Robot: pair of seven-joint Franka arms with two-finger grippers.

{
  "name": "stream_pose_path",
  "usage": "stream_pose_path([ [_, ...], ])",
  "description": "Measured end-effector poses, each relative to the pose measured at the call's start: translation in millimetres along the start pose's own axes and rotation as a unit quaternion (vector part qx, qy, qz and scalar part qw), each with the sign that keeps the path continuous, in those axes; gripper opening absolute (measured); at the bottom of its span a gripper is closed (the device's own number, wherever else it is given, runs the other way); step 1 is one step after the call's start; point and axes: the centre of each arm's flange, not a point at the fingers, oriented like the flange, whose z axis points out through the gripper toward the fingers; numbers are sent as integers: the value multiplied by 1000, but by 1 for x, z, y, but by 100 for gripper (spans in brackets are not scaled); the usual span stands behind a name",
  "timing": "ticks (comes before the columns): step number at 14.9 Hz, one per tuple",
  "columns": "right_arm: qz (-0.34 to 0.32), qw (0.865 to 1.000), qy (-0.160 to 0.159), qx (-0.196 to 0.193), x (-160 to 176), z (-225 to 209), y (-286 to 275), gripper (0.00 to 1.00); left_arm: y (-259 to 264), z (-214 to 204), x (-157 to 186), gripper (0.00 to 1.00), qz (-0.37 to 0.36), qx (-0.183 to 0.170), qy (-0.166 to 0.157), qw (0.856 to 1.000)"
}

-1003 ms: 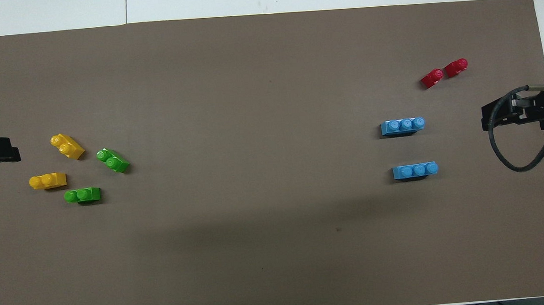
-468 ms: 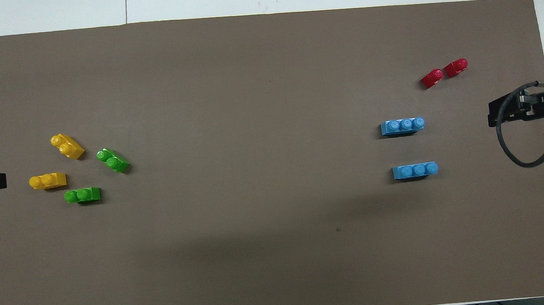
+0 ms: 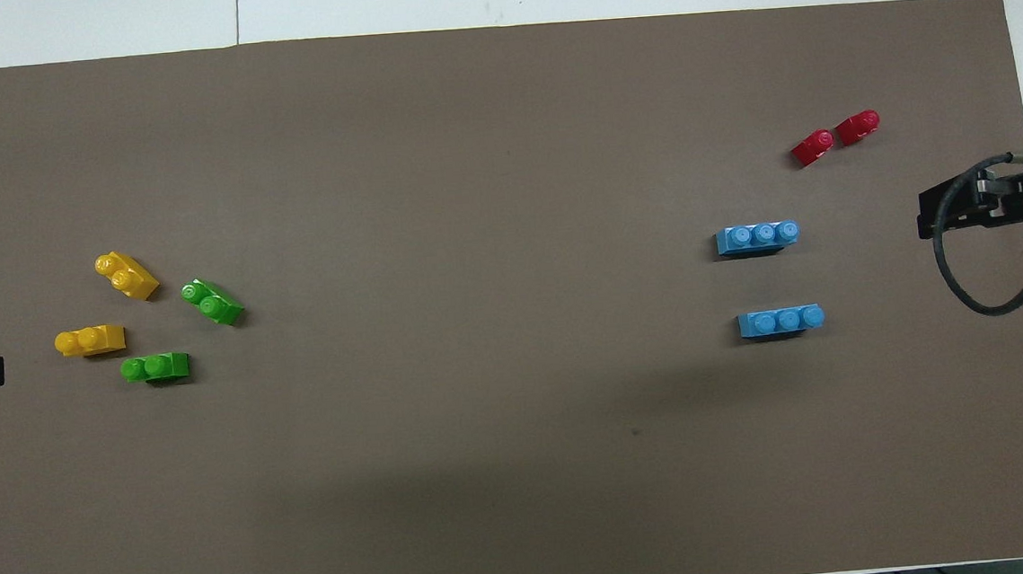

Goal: Remove green block with left arm and hold with right

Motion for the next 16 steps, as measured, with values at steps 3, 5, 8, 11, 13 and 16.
stream_pose_path([
  [3,0,1000,0,0,0,0,0,100,0,-1,-1,100,3,-9,1,1000],
  [5,0,1000,0,0,0,0,0,100,1,2,0,100,5,-11,-2,1000],
  [8,0,1000,0,0,0,0,0,100,2,14,6,100,7,-14,-9,1000],
  [11,0,1000,0,0,0,0,0,100,2,24,14,100,8,-15,-14,1000],
  [13,-1,1000,0,0,0,0,-1,100,2,26,15,100,8,-17,-16,1000],
  [16,-1,1000,0,0,0,0,-1,100,2,26,15,100,8,-21,-16,1000],
])
